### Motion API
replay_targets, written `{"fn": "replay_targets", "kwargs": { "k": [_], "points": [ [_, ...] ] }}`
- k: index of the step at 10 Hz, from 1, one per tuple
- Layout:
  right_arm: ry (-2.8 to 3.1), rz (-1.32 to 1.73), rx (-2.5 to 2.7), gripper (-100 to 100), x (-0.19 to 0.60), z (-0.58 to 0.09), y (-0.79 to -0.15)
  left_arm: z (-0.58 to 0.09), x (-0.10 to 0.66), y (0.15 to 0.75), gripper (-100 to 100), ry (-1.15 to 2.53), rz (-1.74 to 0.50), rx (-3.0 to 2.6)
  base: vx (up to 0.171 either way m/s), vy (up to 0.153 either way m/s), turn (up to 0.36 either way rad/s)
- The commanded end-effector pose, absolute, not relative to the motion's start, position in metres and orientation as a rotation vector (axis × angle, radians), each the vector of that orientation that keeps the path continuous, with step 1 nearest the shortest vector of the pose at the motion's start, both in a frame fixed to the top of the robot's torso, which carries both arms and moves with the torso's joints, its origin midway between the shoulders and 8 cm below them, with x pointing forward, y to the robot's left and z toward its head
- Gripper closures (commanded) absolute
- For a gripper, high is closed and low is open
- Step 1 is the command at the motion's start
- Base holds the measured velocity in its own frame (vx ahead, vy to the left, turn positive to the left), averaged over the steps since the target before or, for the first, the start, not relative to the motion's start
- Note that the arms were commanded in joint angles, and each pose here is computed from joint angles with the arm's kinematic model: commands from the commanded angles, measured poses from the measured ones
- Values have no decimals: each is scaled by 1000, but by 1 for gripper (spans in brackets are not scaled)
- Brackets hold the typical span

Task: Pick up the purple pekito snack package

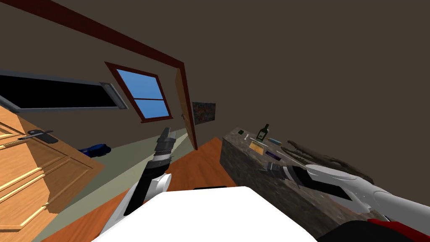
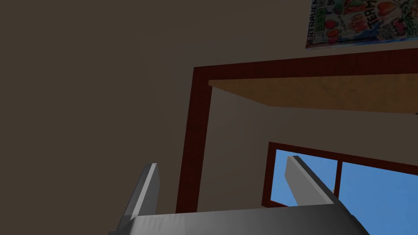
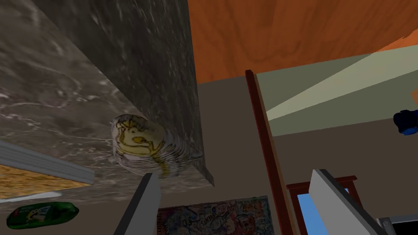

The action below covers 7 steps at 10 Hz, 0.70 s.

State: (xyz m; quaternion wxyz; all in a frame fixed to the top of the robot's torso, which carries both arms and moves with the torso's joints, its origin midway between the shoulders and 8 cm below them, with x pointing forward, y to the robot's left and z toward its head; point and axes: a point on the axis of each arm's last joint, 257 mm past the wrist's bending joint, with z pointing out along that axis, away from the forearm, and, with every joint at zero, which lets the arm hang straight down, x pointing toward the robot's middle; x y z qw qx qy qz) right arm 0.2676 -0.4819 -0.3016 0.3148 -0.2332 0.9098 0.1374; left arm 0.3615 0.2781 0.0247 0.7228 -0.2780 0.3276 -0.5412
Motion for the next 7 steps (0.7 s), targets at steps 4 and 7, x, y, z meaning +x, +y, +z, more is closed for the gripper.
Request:
{"fn": "replay_targets", "kwargs": {
  "k": [4,7],
  "points": [
    [2585,163,-684,-100,223,-303,-568,25,362,278,0,723,-1195,-614,90,-73,186],
    [2712,23,-719,-100,188,-295,-626,25,361,278,0,724,-1195,-614,137,-145,173]
  ]
}}
